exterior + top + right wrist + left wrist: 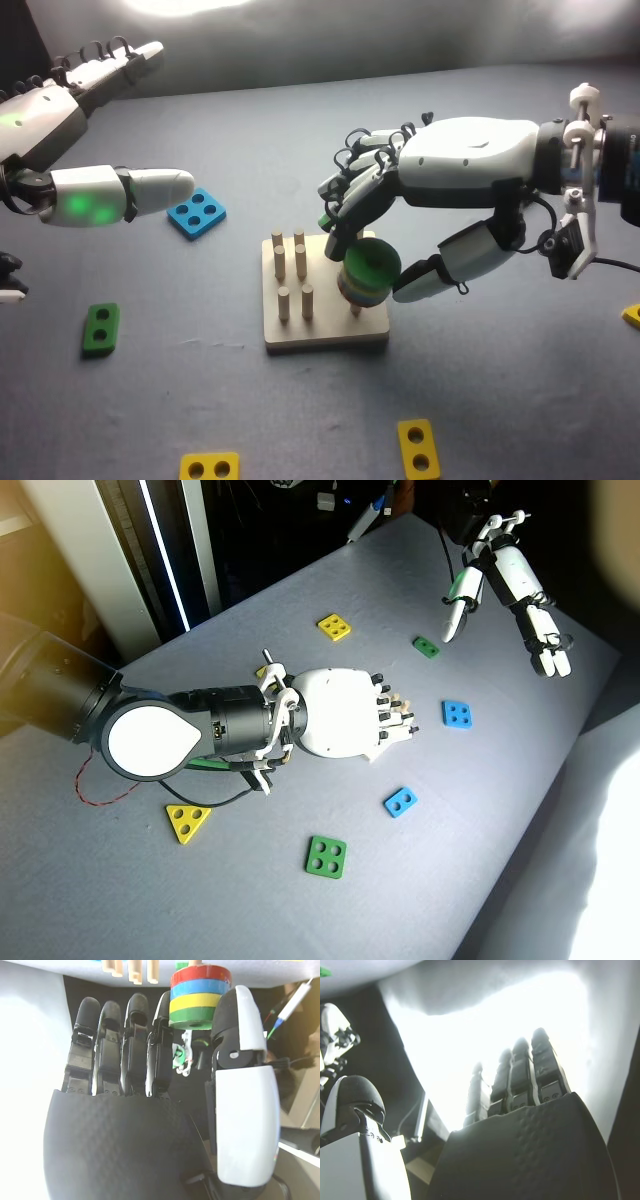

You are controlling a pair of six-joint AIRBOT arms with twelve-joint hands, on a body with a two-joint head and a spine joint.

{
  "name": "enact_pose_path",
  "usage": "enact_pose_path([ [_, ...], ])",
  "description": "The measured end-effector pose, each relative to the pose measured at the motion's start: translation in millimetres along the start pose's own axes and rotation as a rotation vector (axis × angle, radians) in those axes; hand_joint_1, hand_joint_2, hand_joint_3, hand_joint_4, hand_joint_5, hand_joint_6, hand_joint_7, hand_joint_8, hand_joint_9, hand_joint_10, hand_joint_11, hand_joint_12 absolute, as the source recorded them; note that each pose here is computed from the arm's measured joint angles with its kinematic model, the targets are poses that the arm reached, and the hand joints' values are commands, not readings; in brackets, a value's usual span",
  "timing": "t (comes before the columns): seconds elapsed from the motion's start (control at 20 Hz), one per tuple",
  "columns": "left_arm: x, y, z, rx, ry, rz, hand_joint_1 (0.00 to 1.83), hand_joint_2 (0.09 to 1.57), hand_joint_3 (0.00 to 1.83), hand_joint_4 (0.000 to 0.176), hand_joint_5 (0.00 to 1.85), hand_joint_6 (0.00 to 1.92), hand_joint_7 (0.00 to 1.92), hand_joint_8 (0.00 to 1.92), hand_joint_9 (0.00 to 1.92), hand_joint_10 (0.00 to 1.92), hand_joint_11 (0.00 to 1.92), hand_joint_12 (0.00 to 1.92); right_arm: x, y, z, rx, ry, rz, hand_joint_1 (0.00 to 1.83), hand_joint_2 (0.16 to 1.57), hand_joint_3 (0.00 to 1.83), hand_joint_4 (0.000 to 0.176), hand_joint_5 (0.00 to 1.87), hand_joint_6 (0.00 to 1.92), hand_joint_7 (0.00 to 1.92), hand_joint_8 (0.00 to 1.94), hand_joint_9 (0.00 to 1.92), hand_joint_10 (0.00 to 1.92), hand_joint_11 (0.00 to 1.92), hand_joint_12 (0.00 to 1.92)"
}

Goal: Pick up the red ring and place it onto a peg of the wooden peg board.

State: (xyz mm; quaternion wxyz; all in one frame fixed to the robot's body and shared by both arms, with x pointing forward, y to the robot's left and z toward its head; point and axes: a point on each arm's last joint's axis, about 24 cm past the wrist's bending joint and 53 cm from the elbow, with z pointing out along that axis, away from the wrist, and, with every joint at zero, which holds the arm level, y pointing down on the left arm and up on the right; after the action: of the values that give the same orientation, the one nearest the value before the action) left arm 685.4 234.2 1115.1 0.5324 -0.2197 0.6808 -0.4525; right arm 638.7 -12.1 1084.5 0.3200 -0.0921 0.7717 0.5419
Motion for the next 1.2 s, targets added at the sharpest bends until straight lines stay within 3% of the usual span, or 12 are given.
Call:
enact_pose_path([
  [0.05, 0.0, 0.0, 0, 0.0, 0.0, 0.0, 0.46, 1.05, 0.01, 0.137, 0.02, 0.0, 0.0, 0.0, 0.0, 0.0, 0.0, 0.0, 2, -0.2, 1, 0.001, 0.007, -0.007, 1.07, 1.17, 0.0, 0.0, 0.88, 1.16, 0.58, 0.0, 0.29, 0.12, 0.0, 0.96],
  [0.1, 0.1, -0.1, 0, 0.0, 0.001, 0.0, 0.49, 1.05, 0.01, 0.16, 0.03, 0.0, 0.0, 0.0, 0.0, 0.0, 0.0, 0.0, 4, 0.9, 3, -0.001, 0.017, -0.013, 1.04, 1.17, 0.0, 0.022, 0.87, 1.18, 0.58, 0.0, 0.29, 0.1, 0.0, 0.93],
  [0.15, 0.2, -0.1, 0, 0.0, 0.001, 0.0, 0.51, 1.05, 0.01, 0.165, 0.03, 0.0, 0.0, 0.0, 0.0, 0.0, 0.0, 0.0, 7, 1.0, 4, -0.001, 0.026, -0.015, 1.03, 1.17, 0.0, 0.041, 0.87, 1.18, 0.59, 0.0, 0.29, 0.1, 0.0, 0.9],
  [0.2, 0.2, -0.2, 0, 0.001, 0.001, 0.001, 0.55, 1.05, 0.0, 0.169, 0.03, 0.01, 0.0, 0.0, 0.0, 0.0, 0.0, 0.0, 7, 3.1, 6, -0.005, 0.03, -0.017, 1.04, 1.17, 0.0, 0.026, 0.87, 1.17, 0.59, 0.0, 0.3, 0.09, 0.0, 0.85],
  [0.25, 0.4, -0.2, 0, 0.001, 0.002, 0.001, 0.57, 1.05, 0.01, 0.169, 0.04, 0.01, 0.0, 0.0, 0.0, 0.0, 0.0, 0.0, 7, 4.8, 7, -0.009, 0.035, -0.025, 1.07, 1.16, 0.0, 0.0, 0.89, 1.15, 0.6, 0.01, 0.31, 0.08, 0.0, 0.86],
  [0.3, 0.8, -0.5, 0, 0.002, 0.003, 0.003, 0.56, 1.05, 0.0, 0.154, 0.04, 0.01, 0.0, 0.0, 0.0, 0.0, 0.0, 0.0, 8, 6.8, 9, -0.013, 0.041, -0.023, 1.09, 1.16, 0.0, 0.0, 0.9, 1.13, 0.61, 0.01, 0.33, 0.08, 0.0, 0.91],
  [0.45, 0.8, -0.4, 0, 0.002, 0.003, 0.002, 0.56, 1.04, 0.0, 0.156, 0.05, 0.01, 0.0, 0.0, 0.0, 0.0, 0.0, 0.0, 11, 9.6, 12, -0.02, 0.052, -0.031, 1.09, 1.15, 0.0, 0.0, 0.91, 1.11, 0.62, 0.01, 0.35, 0.07, 0.0, 0.96],
  [0.65, 1.3, -0.6, 0, 0.003, 0.005, 0.004, 0.44, 0.99, 0.0, 0.109, 0.05, 0.0, 0.01, 0.0, 0.0, 0.0, 0.0, 0.0, 13, 7.1, 11, -0.012, 0.061, -0.035, 1.07, 1.16, 0.0, 0.0, 0.9, 1.14, 0.58, 0.0, 0.31, 0.04, 0.0, 0.91],
  [0.8, 1.6, -0.8, 0, 0.003, 0.007, 0.006, 0.43, 1.0, 0.0, 0.11, 0.05, 0.0, 0.0, 0.0, 0.0, 0.0, 0.0, 0.0, 14, 7.2, 11, -0.009, 0.071, -0.038, 1.08, 1.16, 0.0, 0.0, 0.89, 1.14, 0.58, 0.0, 0.29, 0.03, 0.0, 0.85],
  [0.95, 1.6, -0.8, 0, 0.003, 0.007, 0.006, 0.43, 0.99, 0.0, 0.114, 0.04, 0.0, 0.0, 0.0, 0.0, 0.0, 0.0, 0.0, 15, 7.6, 11, -0.009, 0.083, -0.041, 1.1, 1.15, 0.0, 0.0, 0.9, 1.12, 0.58, 0.0, 0.3, 0.03, 0.0, 0.94],
  [1.1, 1.6, -1.0, 0, 0.004, 0.007, 0.006, 0.46, 0.97, 0.0, 0.149, 0.05, 0.0, 0.0, 0.0, 0.0, 0.0, 0.0, 0.0, 13, 6.6, 11, -0.006, 0.081, -0.047, 1.11, 1.15, 0.0, 0.0, 0.91, 1.11, 0.58, 0.0, 0.33, 0.04, 0.0, 1.0],
  [1.2, 1.3, -1.0, 0, 0.004, 0.006, 0.006, 0.45, 0.97, 0.0, 0.16, 0.05, 0.0, 0.0, 0.0, 0.0, 0.0, 0.0, 0.0, 11, 5.1, 9, -0.002, 0.078, -0.05, 1.08, 1.15, 0.0, 0.0, 0.9, 1.13, 0.59, 0.0, 0.36, 0.05, 0.0, 1.16],
])
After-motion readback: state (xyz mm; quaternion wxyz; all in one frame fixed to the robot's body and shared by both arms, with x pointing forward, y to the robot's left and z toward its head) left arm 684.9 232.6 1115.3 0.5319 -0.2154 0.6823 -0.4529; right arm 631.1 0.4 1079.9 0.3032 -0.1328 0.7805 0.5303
